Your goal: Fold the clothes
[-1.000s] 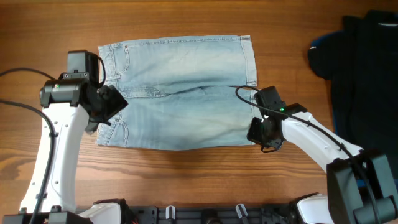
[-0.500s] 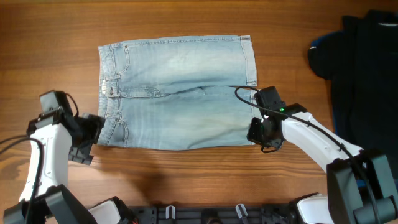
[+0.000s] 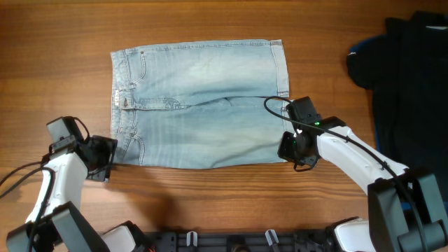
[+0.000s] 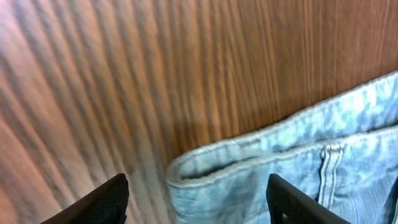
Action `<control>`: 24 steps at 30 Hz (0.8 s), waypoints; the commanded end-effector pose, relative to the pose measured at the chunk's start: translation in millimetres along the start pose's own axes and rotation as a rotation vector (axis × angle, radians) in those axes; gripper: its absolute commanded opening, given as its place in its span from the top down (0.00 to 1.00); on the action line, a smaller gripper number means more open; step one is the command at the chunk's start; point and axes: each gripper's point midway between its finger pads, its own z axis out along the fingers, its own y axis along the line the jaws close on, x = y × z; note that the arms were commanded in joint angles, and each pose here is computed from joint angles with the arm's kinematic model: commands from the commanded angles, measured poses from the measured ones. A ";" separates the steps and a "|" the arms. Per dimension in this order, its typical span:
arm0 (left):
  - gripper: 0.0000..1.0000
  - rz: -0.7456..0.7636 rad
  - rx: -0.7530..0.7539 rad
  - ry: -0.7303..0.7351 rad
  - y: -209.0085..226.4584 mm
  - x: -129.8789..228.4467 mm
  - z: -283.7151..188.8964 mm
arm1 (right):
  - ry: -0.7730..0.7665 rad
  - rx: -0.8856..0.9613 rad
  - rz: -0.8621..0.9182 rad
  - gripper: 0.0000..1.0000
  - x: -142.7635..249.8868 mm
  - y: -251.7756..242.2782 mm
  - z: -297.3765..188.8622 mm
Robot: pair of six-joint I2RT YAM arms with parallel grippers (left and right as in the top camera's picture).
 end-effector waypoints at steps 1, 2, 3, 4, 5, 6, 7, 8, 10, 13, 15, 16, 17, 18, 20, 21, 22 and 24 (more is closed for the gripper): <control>0.30 0.085 0.002 0.017 -6.7 14.3 3.3 | -0.015 0.040 -0.009 0.91 -1.2 -8.8 4.9; 0.29 0.108 -0.007 0.007 -8.0 16.6 4.0 | -0.015 0.040 -0.009 0.91 -1.3 -8.7 4.9; 0.29 0.124 -0.017 -0.004 -8.3 17.5 4.3 | -0.015 0.040 -0.009 0.91 -1.3 -8.7 4.9; 0.30 0.133 -0.025 -0.011 -7.9 17.8 4.6 | -0.015 0.040 -0.009 0.91 -1.2 -8.8 4.9; 0.33 0.135 -0.028 -0.014 -7.7 17.8 4.8 | -0.015 0.040 -0.010 0.91 -1.3 -8.7 4.9; 0.33 0.135 -0.026 -0.015 -7.2 18.0 5.7 | -0.015 0.040 -0.015 0.91 -1.3 -8.7 4.9; 0.34 0.135 -0.026 -0.016 -5.9 18.6 7.3 | -0.015 0.040 -0.020 0.91 -1.2 -8.8 4.9; 0.34 0.135 -0.026 -0.015 -4.0 19.6 9.2 | -0.015 0.040 -0.021 0.91 -1.2 -8.7 4.9; 0.34 0.134 -0.028 -0.014 -0.7 21.4 12.0 | -0.015 0.040 -0.021 0.91 -1.2 -8.7 4.9; 0.80 0.134 -0.036 -0.007 6.6 25.6 17.1 | -0.015 0.039 -0.020 0.91 -1.3 -8.6 4.9; 0.96 0.134 -0.040 -0.004 8.0 26.5 17.3 | -0.012 0.037 -0.020 0.96 -0.7 -8.2 4.9; 0.96 0.134 -0.035 0.005 7.4 28.2 17.0 | -0.012 0.037 -0.019 0.96 -0.8 -8.2 4.8; 0.96 0.138 -0.022 0.019 5.3 30.8 16.6 | -0.015 0.035 -0.020 0.96 -1.8 -7.3 4.0; 0.96 0.169 0.016 0.051 -1.1 36.8 14.5 | -0.014 0.036 -0.021 0.96 -2.4 -6.7 2.0; 0.96 0.237 0.100 0.085 -16.6 44.1 4.1 | -0.012 0.038 -0.027 0.96 -5.2 -3.6 -6.9; 0.96 0.270 0.124 0.085 -21.4 44.8 -1.5 | -0.014 0.037 -0.029 0.96 -6.8 -2.1 -11.5; 0.96 0.305 0.142 0.070 -25.9 43.2 -9.8 | -0.018 0.035 -0.029 0.96 -8.8 0.0 -17.4; 0.96 0.338 0.171 0.039 -30.4 42.8 -34.8 | -0.042 0.016 -0.031 0.96 -14.1 5.5 -30.9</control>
